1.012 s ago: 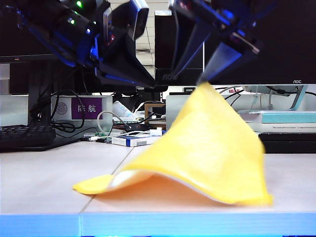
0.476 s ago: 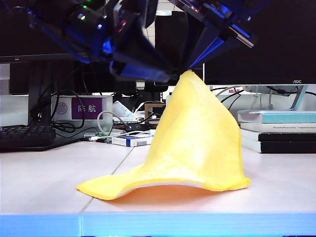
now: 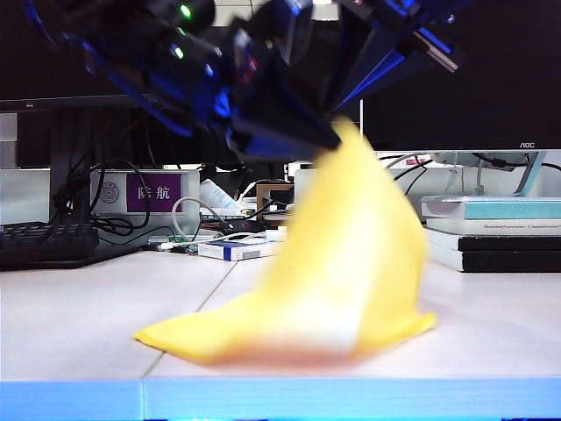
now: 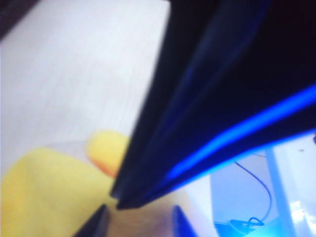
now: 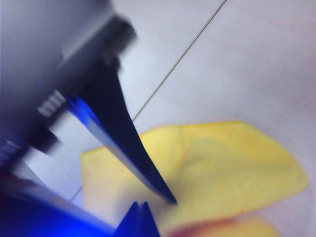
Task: Wipe the table from front to back using the rag.
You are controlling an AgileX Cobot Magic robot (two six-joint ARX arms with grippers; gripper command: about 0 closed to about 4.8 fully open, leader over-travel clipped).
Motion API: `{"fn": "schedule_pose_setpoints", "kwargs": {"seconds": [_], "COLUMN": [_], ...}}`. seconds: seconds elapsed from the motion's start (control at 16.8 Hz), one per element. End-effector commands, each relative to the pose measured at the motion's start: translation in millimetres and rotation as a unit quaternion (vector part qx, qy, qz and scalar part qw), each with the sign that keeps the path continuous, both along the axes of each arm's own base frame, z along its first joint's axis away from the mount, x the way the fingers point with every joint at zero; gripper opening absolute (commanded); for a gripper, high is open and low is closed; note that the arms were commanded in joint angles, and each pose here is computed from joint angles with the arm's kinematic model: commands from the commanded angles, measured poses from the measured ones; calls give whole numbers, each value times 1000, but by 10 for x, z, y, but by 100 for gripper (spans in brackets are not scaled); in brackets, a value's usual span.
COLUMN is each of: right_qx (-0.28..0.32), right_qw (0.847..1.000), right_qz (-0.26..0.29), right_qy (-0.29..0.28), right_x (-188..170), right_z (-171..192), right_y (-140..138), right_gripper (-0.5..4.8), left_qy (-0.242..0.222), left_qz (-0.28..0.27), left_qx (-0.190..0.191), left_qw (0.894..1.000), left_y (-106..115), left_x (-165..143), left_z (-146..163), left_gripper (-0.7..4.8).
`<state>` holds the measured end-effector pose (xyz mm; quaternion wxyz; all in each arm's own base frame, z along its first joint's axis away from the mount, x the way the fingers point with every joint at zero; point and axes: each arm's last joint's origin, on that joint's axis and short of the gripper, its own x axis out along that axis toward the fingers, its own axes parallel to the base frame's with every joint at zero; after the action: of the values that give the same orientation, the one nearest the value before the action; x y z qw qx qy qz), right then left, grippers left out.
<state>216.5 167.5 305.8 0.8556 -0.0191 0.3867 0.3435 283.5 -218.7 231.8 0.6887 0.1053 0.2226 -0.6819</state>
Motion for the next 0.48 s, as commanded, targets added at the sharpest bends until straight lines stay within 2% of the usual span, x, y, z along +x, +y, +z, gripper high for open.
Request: {"fn": "schedule_pose_setpoints", "kwargs": {"seconds": [0.06,0.24,0.3,0.36,0.42,0.48], "right_qx": [17,23,20,14,6,-4], "right_qw": [1000,999,999,998,996,994], "right_qz": [-2,-22,-34,-48,-68,-87], "right_qy": [-7,-25,-34,-43,-56,-69], "right_x": [27,27,27,27,31,29], "right_z": [52,134,159,175,197,218], "right_y": [-41,-141,-175,-203,-235,-261], "right_gripper": [-1,3,52,130,165,103], "left_qy": [-20,-28,-28,-25,-21,-21], "left_qz": [24,43,43,46,50,51], "left_qx": [18,32,31,29,26,23], "left_qw": [999,998,998,998,998,998], "left_y": [-26,-16,-18,-20,-22,-21], "left_x": [47,72,74,78,75,67], "left_z": [-49,-69,-58,-39,-12,22], "left_gripper": [2,-5,7,43,56,51]}}
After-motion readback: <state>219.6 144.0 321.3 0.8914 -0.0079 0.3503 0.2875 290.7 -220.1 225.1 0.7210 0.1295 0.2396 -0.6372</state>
